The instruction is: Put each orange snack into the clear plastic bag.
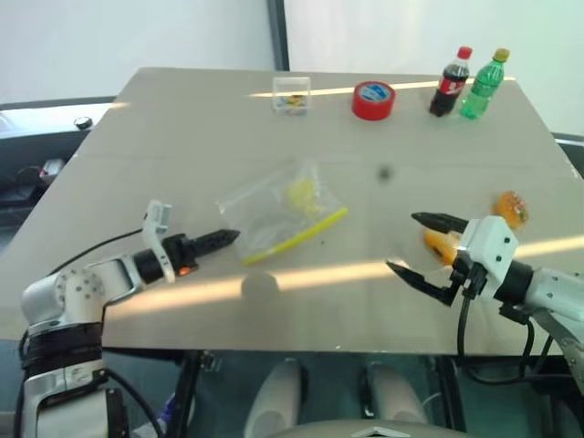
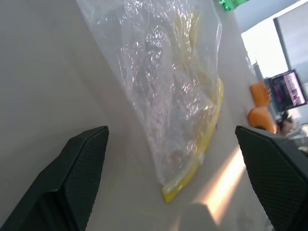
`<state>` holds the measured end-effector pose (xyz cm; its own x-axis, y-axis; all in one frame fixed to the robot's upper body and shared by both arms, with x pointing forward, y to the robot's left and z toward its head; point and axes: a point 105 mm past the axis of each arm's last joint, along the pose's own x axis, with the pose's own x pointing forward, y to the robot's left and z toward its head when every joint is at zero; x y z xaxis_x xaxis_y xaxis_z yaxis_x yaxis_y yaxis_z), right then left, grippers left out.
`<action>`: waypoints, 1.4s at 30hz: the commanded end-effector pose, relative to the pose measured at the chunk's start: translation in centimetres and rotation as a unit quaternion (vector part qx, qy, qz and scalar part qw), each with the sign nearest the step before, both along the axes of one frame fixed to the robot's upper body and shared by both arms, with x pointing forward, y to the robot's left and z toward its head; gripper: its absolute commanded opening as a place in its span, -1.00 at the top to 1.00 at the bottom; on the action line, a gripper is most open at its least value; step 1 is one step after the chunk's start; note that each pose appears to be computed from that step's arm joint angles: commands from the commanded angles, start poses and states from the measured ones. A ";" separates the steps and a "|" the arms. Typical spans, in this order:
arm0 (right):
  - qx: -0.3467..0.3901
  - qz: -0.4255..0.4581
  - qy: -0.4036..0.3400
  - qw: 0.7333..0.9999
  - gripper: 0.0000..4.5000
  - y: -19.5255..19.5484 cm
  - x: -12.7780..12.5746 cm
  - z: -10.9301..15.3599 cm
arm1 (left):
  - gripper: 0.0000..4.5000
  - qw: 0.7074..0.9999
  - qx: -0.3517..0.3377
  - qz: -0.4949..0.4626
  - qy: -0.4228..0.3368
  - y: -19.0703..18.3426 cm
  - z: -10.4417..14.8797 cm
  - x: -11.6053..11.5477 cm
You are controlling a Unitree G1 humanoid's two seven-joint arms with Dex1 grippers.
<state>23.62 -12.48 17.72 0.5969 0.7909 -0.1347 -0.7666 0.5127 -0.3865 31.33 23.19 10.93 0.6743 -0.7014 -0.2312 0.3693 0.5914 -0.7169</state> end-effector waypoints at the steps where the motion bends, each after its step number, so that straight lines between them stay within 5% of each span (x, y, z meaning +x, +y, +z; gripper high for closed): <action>1: 0.005 0.006 -0.026 1.000 -1.00 0.4 -0.3 0.9 | -0.98 0.997 -0.041 -0.006 0.058 -1.6 -2.2 0.2; 9: 0.008 -0.008 -0.026 1.000 -1.00 0.4 -0.3 0.8 | -0.98 0.987 -0.136 -0.005 0.085 -5.4 -3.4 2.8; 12: 0.004 -0.011 -0.031 0.999 -1.00 0.5 -0.3 0.6 | -0.60 0.987 -0.139 0.005 0.085 -5.9 -3.7 3.5; 19: -0.004 -0.030 -0.066 0.997 -1.00 1.0 0.6 0.7 | 0.85 0.978 -0.180 -0.003 0.107 -6.2 -2.1 3.7; 20: -0.014 -0.031 -0.076 0.997 -1.00 1.1 0.9 0.6 | 0.93 0.976 -0.189 -0.008 0.107 -6.4 -1.5 3.6; 29: -0.104 -0.043 -0.169 0.979 -1.00 4.6 4.8 -1.7 | 0.93 0.963 -0.252 -0.041 0.084 -8.4 4.0 3.5; 42: -0.206 -0.122 -0.299 0.924 -1.00 7.5 11.8 -4.2 | 0.93 0.957 -0.280 -0.029 0.063 -9.0 7.8 4.5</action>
<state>35.06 -5.18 12.42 0.8108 0.5834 -0.0473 -0.3073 0.3554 -0.8827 35.97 14.12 17.27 0.6255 -0.7772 0.0686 0.2289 0.0988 -0.9684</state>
